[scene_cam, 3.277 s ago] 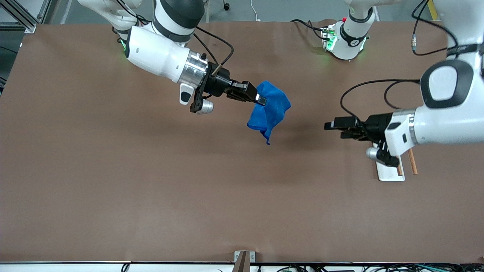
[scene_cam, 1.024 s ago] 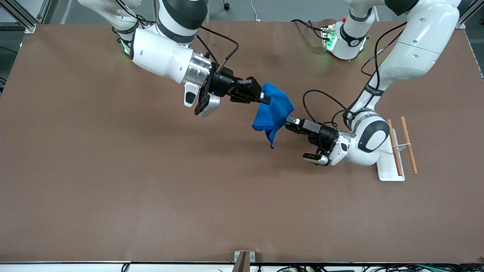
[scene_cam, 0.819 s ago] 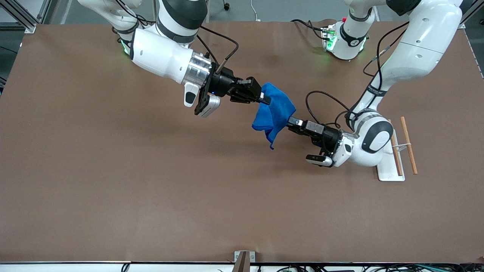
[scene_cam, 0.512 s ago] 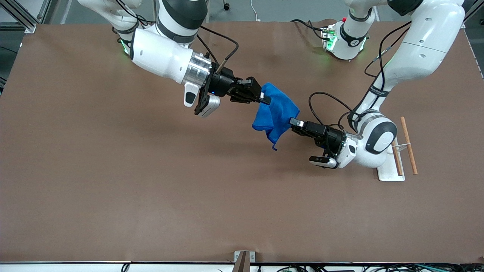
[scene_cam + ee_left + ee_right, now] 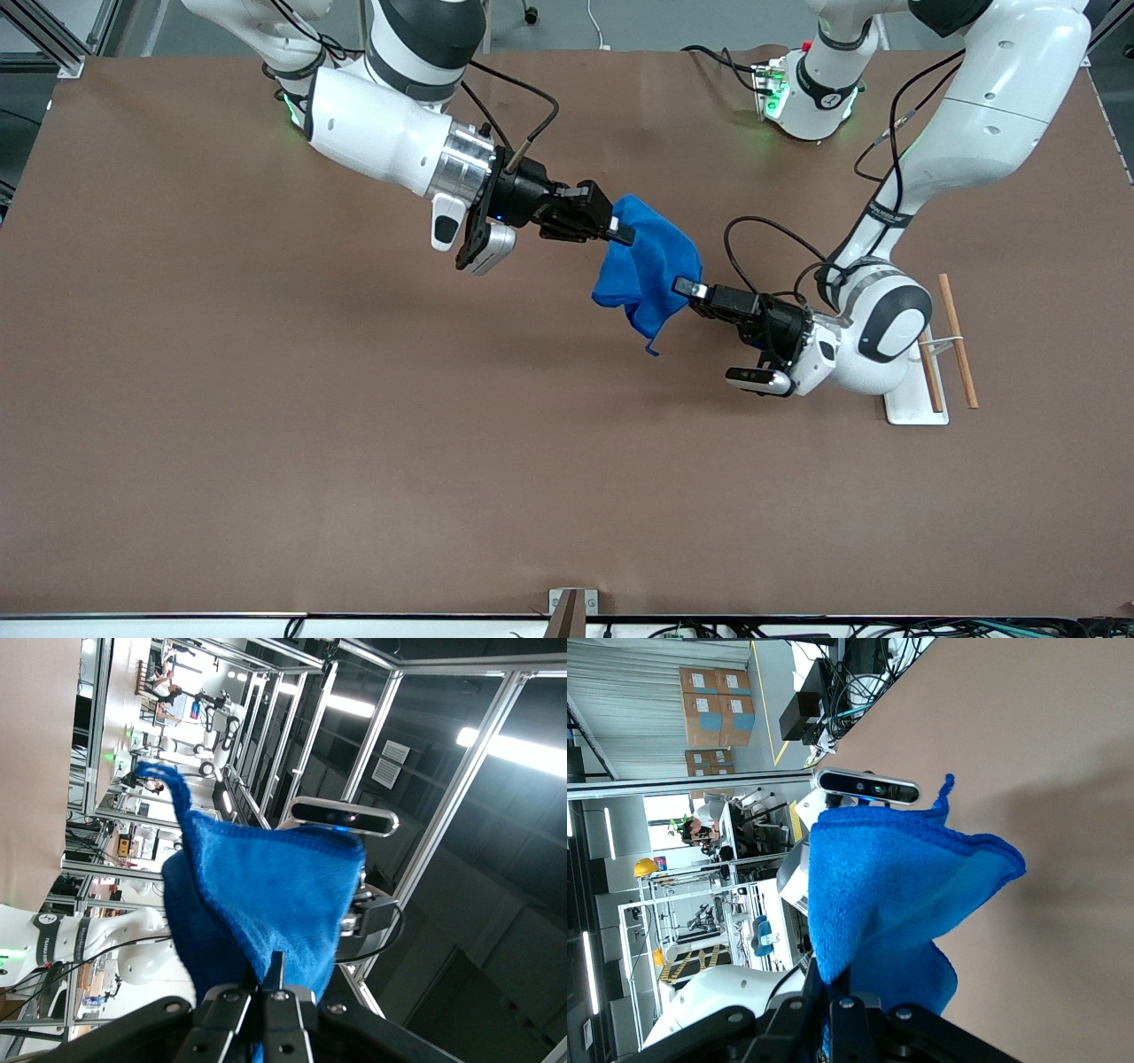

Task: Right arm passes towel to left arm to hang
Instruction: 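Close the left gripper on the towel beside the right gripper, then open the right gripper and withdraw while the left gripper pulls the towel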

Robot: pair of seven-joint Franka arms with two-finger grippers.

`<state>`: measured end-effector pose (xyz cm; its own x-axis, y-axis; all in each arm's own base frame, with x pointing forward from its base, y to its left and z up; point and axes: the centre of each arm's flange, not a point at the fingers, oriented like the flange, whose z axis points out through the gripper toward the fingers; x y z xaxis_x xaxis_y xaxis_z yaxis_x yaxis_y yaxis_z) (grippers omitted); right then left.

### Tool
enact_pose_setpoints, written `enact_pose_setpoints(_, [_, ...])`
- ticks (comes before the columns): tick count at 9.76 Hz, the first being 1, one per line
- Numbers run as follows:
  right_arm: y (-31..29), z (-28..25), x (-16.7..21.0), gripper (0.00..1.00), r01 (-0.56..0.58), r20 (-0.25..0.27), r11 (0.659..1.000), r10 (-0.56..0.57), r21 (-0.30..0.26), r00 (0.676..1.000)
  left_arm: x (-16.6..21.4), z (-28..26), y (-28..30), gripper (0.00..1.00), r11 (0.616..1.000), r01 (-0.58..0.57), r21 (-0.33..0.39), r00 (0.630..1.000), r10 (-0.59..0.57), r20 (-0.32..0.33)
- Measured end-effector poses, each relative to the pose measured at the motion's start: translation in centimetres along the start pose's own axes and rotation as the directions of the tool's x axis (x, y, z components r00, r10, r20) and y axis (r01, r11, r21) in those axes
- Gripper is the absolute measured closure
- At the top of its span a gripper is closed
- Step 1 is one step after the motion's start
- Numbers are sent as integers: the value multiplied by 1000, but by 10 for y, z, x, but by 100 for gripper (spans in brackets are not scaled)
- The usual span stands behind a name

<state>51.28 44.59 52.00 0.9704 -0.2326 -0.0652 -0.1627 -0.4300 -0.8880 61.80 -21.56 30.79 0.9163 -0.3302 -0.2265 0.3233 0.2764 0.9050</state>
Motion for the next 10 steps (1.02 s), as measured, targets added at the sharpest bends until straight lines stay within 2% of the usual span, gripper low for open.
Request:
enact_pose_setpoints(1, [0,0,0,82,-2,2,1000,2,1,1000,2,-4,26,97,999,38,11,999,-38,-10])
enact_pose_setpoints(3, [5,-3,5,51,-6,41,1000,7,-20,999,1,-12,74,97,995,92,47,995,-90,-54])
enact_pose_setpoints(4, [11,-18,20,34,25,70,997,-20,-70,997,-1,-20,92,97,988,137,76,987,-129,-101])
enact_pose_setpoints(5, [24,-45,43,20,79,105,982,-62,-171,993,-6,-28,115,97,968,203,148,971,-179,-156])
enact_pose_setpoints(6, [39,-82,65,4,134,140,943,-95,-304,986,-12,-31,147,97,928,274,252,950,-221,-220])
enact_pose_setpoints(7, [53,-119,82,0,172,158,884,-113,-435,981,-19,-33,180,97,869,356,344,919,-258,-299])
enact_pose_setpoints(8, [68,-155,95,0,179,156,815,-111,-551,982,-26,-36,202,97,785,442,434,878,-279,-390])
enact_pose_setpoints(10, [97,-228,127,0,139,89,685,-109,-716,990,-32,-49,211,97,622,553,555,811,-250,-529])
